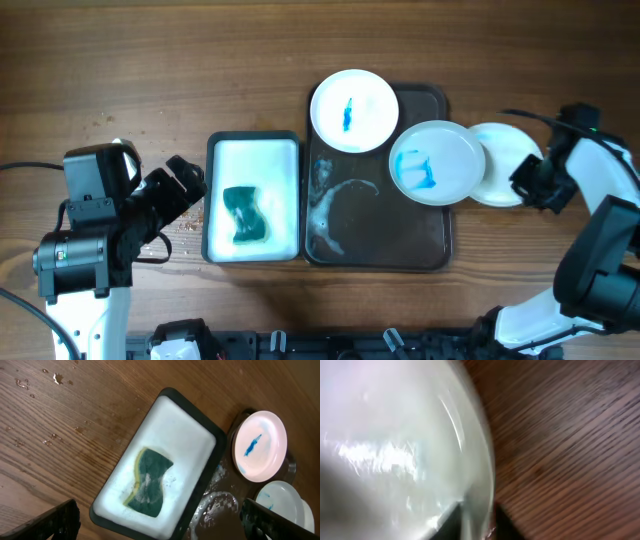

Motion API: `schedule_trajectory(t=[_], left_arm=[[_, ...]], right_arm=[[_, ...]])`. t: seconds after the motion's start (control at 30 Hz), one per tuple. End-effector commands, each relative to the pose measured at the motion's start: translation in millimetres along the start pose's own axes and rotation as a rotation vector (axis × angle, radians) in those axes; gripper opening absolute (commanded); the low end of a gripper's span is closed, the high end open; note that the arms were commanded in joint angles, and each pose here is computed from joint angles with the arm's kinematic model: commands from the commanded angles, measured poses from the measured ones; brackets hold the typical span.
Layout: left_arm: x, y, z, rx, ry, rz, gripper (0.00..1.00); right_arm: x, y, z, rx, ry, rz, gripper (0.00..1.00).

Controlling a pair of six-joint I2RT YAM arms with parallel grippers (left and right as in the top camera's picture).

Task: Clean dirty plates on tray and stack at the side
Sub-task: 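Carry the plate right and set it on the table beside the tray, then grasp the blue-stained plate rim with right gripper, pull it down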

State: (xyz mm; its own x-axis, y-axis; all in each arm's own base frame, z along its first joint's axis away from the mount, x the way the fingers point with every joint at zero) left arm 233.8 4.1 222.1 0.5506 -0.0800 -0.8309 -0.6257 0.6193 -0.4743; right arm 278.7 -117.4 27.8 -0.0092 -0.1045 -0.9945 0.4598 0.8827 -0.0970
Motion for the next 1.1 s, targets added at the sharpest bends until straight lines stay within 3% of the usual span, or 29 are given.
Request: schedule_trajectory(t=[0.0,0.07,0.2,0.37,0.43,0.5,0.63,0.7,0.73,0.93,1.07], left_arm=[[-3,-4,2,0.003,-0.005,-0.017,1.0],[-3,-4,2,0.003,-0.005,-0.017,1.0],[-3,-4,2,0.003,-0.005,-0.017,1.0],[-3,-4,2,0.003,-0.005,-0.017,1.0],[-3,-4,2,0.003,-0.005,-0.017,1.0],[-3,-4,2,0.003,-0.005,-0.017,1.0],[-3,-4,2,0.003,-0.005,-0.017,1.0],[-3,-4,2,0.003,-0.005,-0.017,1.0],[-3,-4,2,0.003,-0.005,-0.017,1.0],[-3,-4,2,0.003,-0.005,-0.017,1.0],[-3,-5,1,-0.001,0.003,-0.024,1.0]], right_arm=[[-41,4,10,-0.046,-0.131,-0.039,0.44],[-67,12,14,-0.063,-0.209,0.03,0.48],[-105,62,7,-0.284,-0.305,0.352,0.48],[-70,72,7,-0.308,-0.284,0.379,0.62],[-50,79,9,-0.314,-0.273,0.397,0.63],[-34,82,8,-0.311,-0.235,0.404,0.59],[-8,95,-4,-0.317,-0.129,0.458,0.4],[2,100,-9,-0.329,-0.092,0.456,0.21],[4,100,-10,-0.333,-0.083,0.447,0.06],[-59,99,-5,-0.344,-0.154,0.453,0.04],[-121,114,-34,-0.435,-0.261,0.478,0.04]])
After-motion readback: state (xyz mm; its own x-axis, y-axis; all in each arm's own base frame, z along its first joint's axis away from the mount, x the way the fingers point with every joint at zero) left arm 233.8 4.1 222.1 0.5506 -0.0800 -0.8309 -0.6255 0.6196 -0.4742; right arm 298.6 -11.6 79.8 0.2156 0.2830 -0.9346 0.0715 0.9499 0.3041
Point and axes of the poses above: each gripper's point midway between its finger pads, its own x axis out along the fingers, its own y axis along the line the jaws close on, z = x × y, the point moved 1 cm from there along -x, back along the fingers, and after that the axes turned 13 degrees about -x, right-handed, at the moved point
